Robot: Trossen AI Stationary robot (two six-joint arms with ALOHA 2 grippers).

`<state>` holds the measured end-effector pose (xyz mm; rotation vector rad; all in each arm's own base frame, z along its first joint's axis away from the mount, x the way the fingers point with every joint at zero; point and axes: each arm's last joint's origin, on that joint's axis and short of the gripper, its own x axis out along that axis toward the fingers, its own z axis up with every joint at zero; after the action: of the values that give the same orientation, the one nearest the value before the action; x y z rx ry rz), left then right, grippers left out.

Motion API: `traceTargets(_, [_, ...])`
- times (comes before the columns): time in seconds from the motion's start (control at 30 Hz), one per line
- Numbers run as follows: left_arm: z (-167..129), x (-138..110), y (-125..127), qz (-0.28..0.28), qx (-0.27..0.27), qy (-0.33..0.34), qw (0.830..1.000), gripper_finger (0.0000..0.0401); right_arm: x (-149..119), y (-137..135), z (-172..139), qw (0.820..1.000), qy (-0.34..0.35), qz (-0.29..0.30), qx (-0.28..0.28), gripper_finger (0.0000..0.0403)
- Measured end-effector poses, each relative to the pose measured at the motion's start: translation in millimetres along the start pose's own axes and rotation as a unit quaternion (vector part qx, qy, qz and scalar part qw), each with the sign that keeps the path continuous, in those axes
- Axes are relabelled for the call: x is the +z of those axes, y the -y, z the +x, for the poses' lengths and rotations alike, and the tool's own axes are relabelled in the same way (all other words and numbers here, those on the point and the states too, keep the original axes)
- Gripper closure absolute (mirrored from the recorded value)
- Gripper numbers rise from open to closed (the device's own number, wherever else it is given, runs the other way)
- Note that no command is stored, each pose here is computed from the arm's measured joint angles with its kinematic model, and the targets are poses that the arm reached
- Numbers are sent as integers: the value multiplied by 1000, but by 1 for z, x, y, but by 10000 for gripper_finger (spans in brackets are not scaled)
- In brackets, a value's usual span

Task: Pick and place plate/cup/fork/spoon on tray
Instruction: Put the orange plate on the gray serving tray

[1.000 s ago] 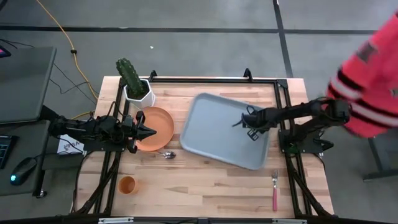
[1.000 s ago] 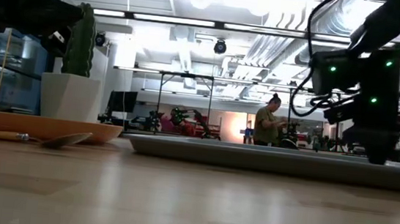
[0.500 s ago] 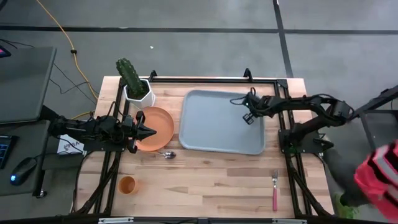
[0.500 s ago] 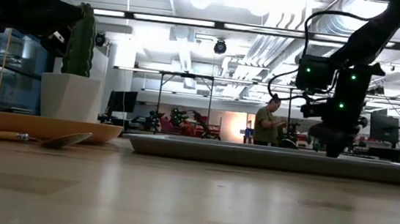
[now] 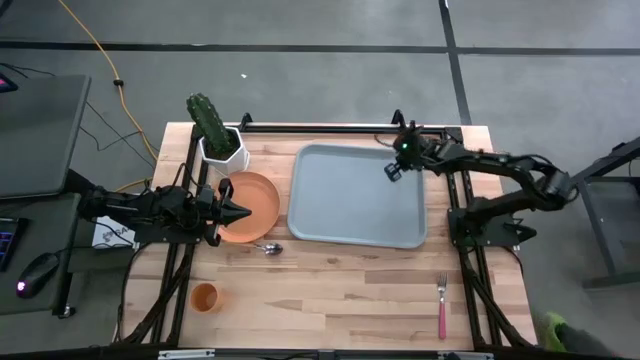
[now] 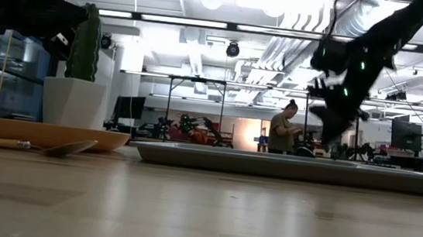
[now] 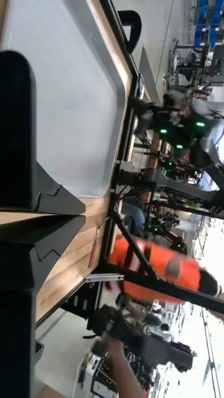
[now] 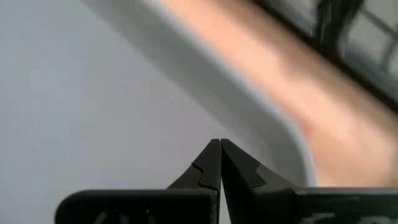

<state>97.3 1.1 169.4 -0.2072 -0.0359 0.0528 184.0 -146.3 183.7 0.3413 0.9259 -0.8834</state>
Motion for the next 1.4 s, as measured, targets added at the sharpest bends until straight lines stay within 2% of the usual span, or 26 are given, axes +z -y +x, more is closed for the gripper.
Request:
traceTargets(0.07, [0,0,0,0,0,0,1000,400,18,-2,-19,996,63,11,57,403])
traceTargets(0.13, [0,0,0,0,0,0,1000,400,35,-4,-41,981,132,15,145,403])
traceTargets(0.2, [0,0,0,0,0,0,1000,400,50,-6,-65,948,199,21,249,403])
traceTargets(0.27, [0,0,0,0,0,0,1000,400,61,-7,-90,902,259,32,345,403])
traceTargets(0.33, [0,0,0,0,0,0,1000,400,70,-7,-114,855,307,46,414,403])
traceTargets(0.43, [0,0,0,0,0,0,1000,400,75,-10,-145,805,355,61,472,403])
traceTargets(0.53, [0,0,0,0,0,0,1000,400,76,-15,-168,770,388,49,504,403])
traceTargets(0.67, [0,1,0,0,-1,3,1000,400,75,-23,-187,752,406,45,518,403])
traceTargets(0.8, [0,6,1,-3,-6,30,1000,400,77,-31,-199,742,414,46,525,403])
traceTargets(1.03, [-1,15,3,-6,-14,78,997,400,74,-41,-205,737,417,50,529,403])
traceTargets(1.23, [-2,21,2,-25,7,113,993,400,71,-47,-207,733,411,41,541,403])
traceTargets(1.4, [-2,28,4,-30,9,119,992,400,69,-49,-205,743,402,26,535,403])
